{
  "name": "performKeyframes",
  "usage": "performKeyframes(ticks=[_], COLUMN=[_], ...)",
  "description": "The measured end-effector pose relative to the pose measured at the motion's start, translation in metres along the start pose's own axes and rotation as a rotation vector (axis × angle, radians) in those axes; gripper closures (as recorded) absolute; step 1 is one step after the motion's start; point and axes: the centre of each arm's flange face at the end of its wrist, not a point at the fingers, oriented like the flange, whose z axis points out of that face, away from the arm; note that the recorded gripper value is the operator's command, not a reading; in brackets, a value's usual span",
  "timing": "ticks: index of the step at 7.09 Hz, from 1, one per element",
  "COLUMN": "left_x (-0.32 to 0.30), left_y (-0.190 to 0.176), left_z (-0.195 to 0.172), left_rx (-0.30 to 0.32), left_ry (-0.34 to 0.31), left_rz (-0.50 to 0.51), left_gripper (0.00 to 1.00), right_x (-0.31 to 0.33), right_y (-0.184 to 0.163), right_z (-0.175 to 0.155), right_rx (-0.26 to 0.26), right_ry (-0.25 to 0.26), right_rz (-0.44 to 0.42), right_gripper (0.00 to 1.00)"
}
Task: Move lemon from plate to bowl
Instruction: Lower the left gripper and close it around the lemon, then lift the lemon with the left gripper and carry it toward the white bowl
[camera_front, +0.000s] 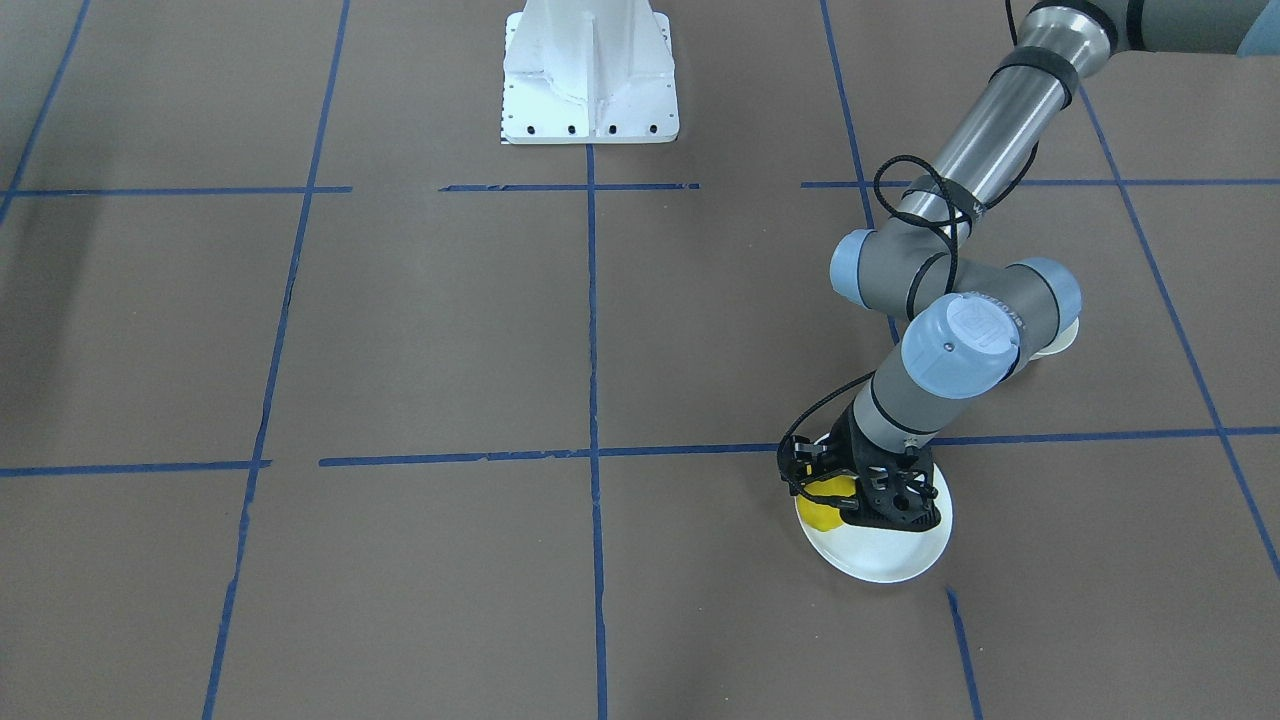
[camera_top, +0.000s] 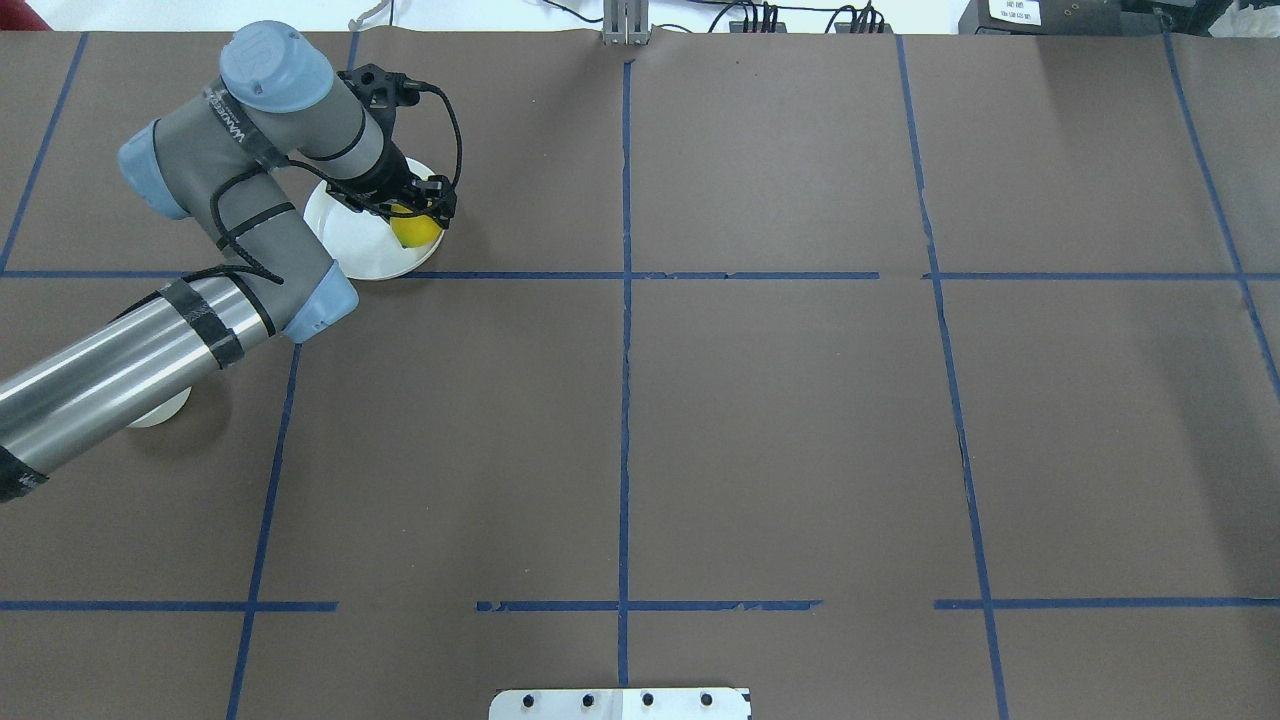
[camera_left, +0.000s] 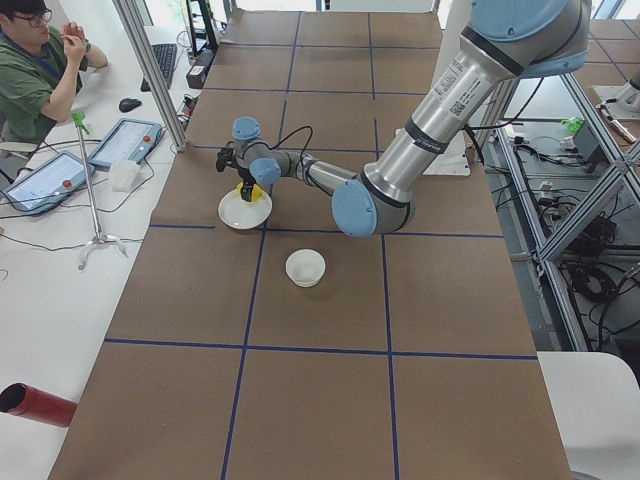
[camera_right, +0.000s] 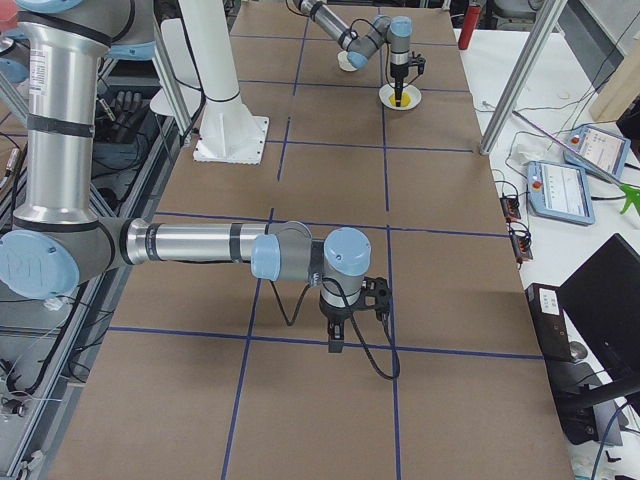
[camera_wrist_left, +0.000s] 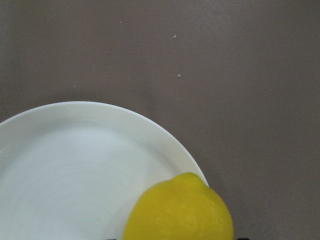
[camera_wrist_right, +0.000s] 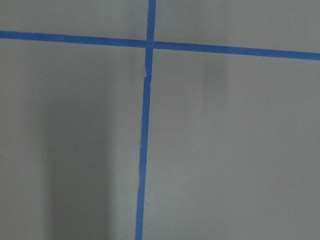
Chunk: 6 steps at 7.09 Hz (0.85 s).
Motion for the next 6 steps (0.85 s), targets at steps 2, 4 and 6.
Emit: performKeyframes(ticks=[2,4,6], left_x=[-0.013,-0.056,-0.111], left_y=[-0.012,-0.027,-0.007], left_z=[-0.015,-0.061,-0.125], left_rx=[0.015,0.044,0.074], left_ry=[-0.003,0.0,-0.033], left_rz=[-0.015,-0.06,-0.016], left_gripper=[0.95,0.94,0.93], right_x=[0.0,0.0,0.0], right_y=[0.0,0.0,0.0], right_z=[0.0,0.0,0.0], right_rx=[0.0,0.0,0.0], right_ry=[0.0,0.0,0.0], right_rz=[0.0,0.0,0.0], right_gripper=[0.0,0.0,0.0])
